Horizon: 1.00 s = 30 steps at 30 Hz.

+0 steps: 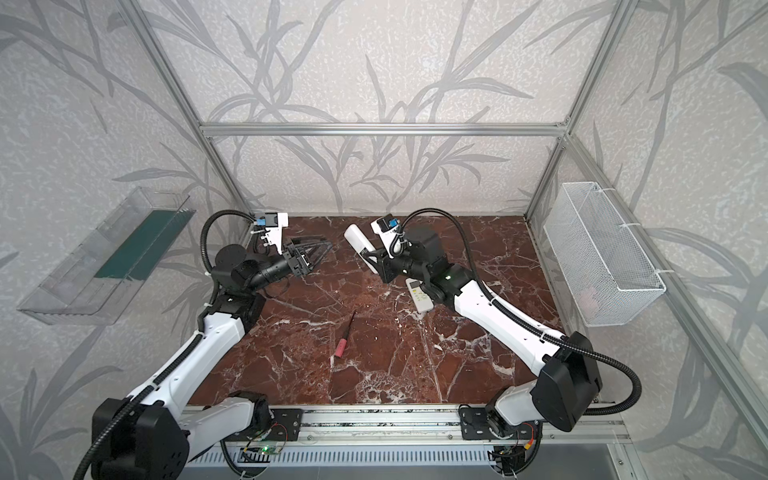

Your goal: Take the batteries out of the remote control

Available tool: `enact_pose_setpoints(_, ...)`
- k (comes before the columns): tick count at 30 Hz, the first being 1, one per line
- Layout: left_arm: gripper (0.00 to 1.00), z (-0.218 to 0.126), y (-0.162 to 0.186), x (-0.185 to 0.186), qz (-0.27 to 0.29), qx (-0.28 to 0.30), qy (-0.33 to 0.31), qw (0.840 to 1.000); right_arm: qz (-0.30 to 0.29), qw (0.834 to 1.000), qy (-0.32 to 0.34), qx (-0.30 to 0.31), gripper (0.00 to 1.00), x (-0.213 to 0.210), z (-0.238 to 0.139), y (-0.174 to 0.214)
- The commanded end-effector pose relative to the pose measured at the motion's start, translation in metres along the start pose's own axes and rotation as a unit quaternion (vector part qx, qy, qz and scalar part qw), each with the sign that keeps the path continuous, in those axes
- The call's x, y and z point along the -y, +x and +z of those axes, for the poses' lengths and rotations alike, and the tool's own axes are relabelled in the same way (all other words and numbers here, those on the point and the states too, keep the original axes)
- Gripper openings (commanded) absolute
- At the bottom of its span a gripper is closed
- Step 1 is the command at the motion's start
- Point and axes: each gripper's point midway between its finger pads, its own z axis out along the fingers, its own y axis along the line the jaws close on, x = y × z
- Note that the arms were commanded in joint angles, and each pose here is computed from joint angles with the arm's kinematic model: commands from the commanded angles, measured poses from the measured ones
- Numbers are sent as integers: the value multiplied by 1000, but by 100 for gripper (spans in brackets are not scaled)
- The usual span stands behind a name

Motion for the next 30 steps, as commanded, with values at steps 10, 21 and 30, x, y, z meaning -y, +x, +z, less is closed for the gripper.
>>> enact_pose_setpoints(10,90,14,17,51,60,-49,135,988,7,981,-191,35,11,-69,-20,-35)
enact_pose_setpoints(21,56,29,7,79,41,-56,194,979,15,977,-211,25,12,-74,-18,-30)
enact_pose_setpoints(30,0,32,4,77,27,-21,201,979,50,983,-179,3,32,-59,-6,-22)
